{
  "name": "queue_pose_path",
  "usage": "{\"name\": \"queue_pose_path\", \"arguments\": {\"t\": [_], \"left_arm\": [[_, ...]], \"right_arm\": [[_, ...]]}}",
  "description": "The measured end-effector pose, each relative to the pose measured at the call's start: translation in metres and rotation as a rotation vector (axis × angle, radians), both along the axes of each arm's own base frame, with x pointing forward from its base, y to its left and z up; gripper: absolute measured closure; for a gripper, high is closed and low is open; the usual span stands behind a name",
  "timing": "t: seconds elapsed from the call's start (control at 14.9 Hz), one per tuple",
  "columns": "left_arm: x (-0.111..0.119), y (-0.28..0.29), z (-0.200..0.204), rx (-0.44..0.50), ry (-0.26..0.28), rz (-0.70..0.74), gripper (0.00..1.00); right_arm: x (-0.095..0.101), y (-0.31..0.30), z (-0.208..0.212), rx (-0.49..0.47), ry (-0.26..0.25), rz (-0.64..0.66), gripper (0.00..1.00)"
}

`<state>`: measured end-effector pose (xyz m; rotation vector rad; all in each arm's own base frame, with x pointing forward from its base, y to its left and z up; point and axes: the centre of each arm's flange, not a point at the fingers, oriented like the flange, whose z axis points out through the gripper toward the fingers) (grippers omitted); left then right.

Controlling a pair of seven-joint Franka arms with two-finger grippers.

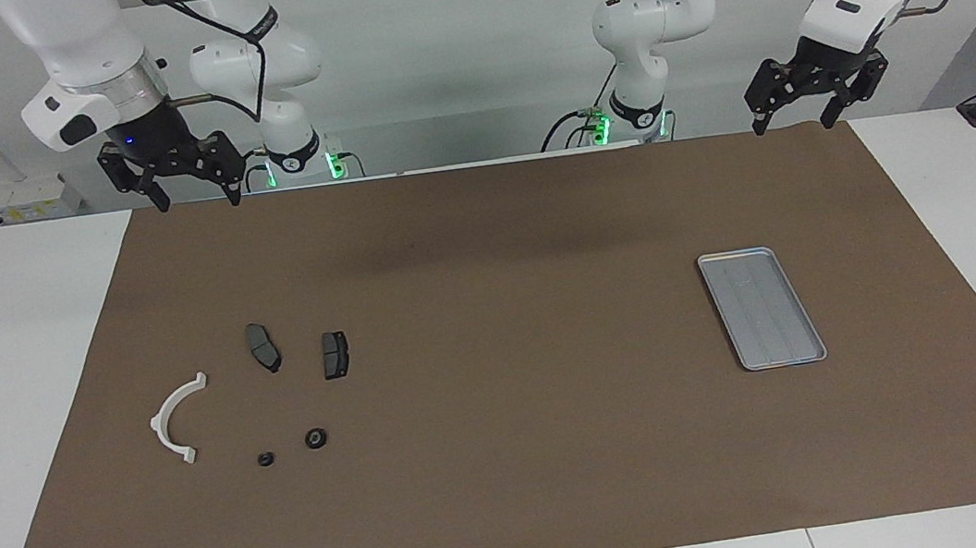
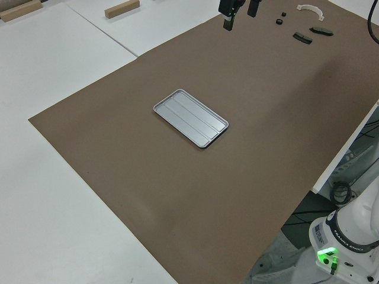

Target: Place bearing gear from tray to pile

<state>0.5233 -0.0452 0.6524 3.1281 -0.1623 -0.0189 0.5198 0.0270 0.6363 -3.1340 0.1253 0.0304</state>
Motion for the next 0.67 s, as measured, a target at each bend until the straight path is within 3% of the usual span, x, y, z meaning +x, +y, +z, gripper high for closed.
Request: {"name": "queue_pose_path", "arguments": {"t": [0.67], "left_arm": [[0.0, 0.0, 0.0, 0.0, 0.0, 0.0, 0.0]], "right_arm": [[0.0008, 0.002, -0.0013, -0.039, 0.0, 0.01, 0.0]]}}
